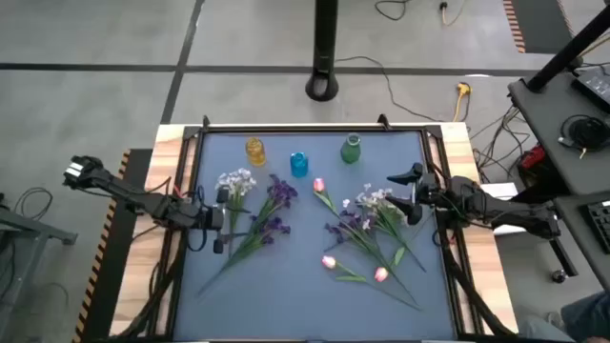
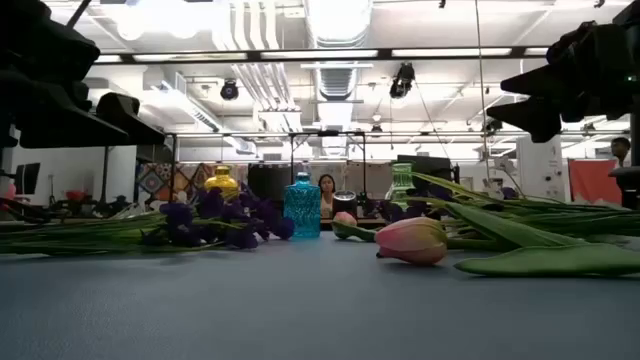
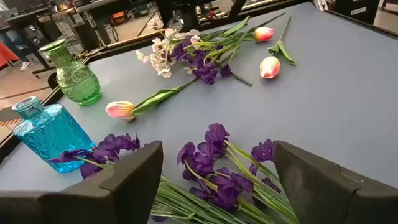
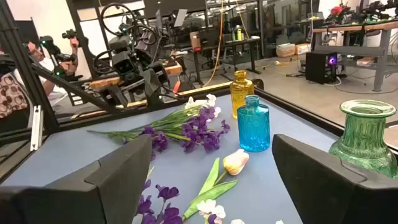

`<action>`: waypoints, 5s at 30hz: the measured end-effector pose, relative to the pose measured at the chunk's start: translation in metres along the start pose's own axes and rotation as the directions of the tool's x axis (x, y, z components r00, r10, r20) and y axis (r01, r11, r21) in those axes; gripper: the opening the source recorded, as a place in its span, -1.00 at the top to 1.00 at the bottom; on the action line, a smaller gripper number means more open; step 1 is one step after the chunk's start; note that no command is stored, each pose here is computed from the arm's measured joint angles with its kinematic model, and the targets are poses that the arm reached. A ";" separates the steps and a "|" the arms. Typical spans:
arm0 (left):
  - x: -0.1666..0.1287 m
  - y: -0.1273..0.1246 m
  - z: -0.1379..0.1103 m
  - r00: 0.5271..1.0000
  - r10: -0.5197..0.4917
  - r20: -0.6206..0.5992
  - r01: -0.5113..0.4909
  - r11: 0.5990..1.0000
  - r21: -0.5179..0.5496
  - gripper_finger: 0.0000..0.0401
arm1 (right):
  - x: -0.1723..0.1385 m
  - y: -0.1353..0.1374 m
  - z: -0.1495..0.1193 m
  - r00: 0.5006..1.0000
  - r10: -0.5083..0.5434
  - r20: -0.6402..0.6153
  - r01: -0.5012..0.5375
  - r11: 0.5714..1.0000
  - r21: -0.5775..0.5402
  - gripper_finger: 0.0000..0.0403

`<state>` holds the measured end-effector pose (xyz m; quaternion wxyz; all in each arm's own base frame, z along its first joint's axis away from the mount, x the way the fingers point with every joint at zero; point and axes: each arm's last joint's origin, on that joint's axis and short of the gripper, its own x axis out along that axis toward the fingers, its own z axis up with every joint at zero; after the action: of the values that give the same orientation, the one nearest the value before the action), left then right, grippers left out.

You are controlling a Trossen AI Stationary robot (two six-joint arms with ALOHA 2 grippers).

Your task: Sort flowers into vase by color

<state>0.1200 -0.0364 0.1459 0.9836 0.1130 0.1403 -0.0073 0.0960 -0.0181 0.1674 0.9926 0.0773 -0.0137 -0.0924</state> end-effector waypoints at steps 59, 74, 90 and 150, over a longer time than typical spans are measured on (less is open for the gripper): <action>0.000 0.000 0.000 1.000 0.000 0.000 0.000 1.000 0.000 -0.43 | 0.000 0.000 0.000 1.000 0.000 0.000 0.000 1.000 0.000 -0.61; 0.000 0.000 0.000 1.000 0.000 0.000 0.000 1.000 0.000 -0.43 | 0.000 0.000 0.000 1.000 0.000 0.000 0.000 1.000 0.000 -0.61; 0.000 0.000 0.000 1.000 0.000 0.000 0.000 1.000 -0.001 -0.43 | 0.000 0.000 0.000 1.000 0.000 0.000 0.000 1.000 0.000 -0.61; 0.008 0.014 0.071 0.957 0.284 -0.059 -0.269 0.792 -0.548 -0.43 | 0.061 0.019 0.115 0.850 -0.054 -0.523 0.293 0.875 0.386 -0.61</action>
<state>0.1481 -0.0389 0.2126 0.9664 -0.1552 0.1053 0.1755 0.1549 -0.0287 0.2842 0.9035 0.3279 0.2281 -0.1556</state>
